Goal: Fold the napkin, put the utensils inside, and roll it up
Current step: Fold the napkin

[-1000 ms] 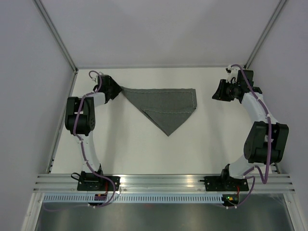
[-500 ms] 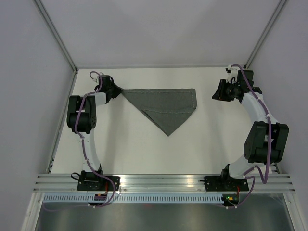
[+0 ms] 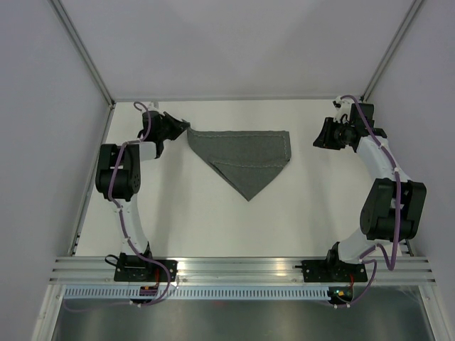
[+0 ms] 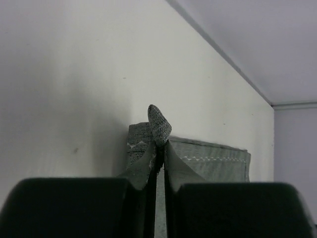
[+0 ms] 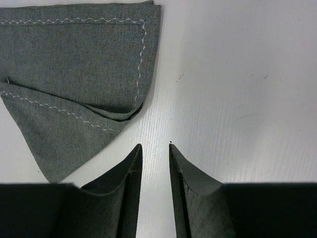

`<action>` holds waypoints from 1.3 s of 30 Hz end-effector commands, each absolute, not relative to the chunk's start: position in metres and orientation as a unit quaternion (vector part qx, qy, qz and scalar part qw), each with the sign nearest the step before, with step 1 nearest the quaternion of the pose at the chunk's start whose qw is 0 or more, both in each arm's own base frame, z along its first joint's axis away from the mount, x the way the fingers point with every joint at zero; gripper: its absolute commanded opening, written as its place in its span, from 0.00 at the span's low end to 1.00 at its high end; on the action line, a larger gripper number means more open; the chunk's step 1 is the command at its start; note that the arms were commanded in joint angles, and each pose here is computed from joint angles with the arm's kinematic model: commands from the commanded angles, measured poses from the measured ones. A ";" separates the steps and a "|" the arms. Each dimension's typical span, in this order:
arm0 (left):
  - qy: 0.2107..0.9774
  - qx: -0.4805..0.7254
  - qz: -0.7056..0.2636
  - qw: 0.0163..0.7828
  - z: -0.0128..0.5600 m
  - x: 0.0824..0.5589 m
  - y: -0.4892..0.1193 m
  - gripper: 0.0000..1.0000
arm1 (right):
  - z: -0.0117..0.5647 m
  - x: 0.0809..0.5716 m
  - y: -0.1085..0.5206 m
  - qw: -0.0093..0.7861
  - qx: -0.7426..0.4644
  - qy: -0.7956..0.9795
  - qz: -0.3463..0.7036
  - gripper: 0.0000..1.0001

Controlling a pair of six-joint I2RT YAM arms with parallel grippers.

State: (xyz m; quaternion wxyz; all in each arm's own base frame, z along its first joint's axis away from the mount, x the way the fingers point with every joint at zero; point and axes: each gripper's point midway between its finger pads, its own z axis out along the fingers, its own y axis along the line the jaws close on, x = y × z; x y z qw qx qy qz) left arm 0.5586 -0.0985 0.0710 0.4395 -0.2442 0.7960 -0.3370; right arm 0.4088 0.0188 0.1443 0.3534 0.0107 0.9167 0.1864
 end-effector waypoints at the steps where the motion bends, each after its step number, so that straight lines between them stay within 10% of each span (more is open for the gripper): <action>1: 0.749 -0.130 -0.406 0.507 0.150 0.551 -0.131 0.08 | 0.146 0.413 0.021 0.357 0.004 0.915 0.188 0.34; 39: 0.738 0.299 -0.500 0.342 0.086 0.335 -0.322 0.05 | 0.144 0.412 0.032 0.355 -0.011 0.918 0.178 0.34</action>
